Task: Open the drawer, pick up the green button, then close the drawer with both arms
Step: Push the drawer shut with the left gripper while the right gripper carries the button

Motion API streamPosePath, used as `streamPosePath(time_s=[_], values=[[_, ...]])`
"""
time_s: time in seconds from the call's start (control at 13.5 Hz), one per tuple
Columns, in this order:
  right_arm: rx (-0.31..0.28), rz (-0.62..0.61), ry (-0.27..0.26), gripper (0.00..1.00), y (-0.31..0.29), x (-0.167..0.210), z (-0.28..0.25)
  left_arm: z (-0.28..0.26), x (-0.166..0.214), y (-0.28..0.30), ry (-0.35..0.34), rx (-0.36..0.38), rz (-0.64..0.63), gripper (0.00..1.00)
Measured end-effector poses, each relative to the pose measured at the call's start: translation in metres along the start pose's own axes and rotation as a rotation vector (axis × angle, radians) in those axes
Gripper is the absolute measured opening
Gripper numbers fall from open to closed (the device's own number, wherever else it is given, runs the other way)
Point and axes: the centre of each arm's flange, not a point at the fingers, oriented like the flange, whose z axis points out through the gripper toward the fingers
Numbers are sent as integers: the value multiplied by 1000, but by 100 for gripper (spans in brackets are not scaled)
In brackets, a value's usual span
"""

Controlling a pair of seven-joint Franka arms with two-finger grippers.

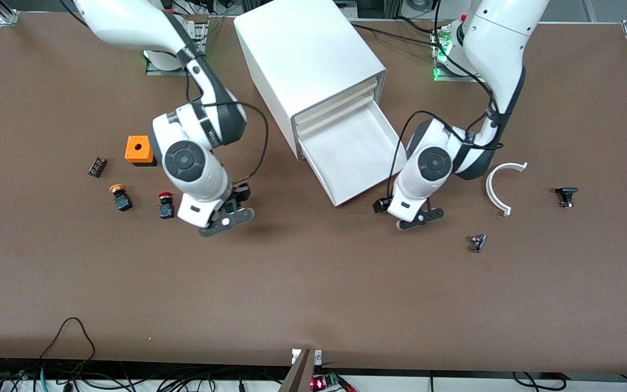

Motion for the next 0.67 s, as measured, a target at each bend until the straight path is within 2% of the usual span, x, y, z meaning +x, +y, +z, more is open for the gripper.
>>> streamPosePath(time_s=[0.22,0.44,0.67], values=[[8,118,11,44,46,-17,48,11,-38,19,-49,-3,12,100],[18,239,34,44,40,-47,88,16,-91,38,-100,-1,71,100],[28,334,53,44,32,-67,98,20,-147,48,-151,14,146,100]])
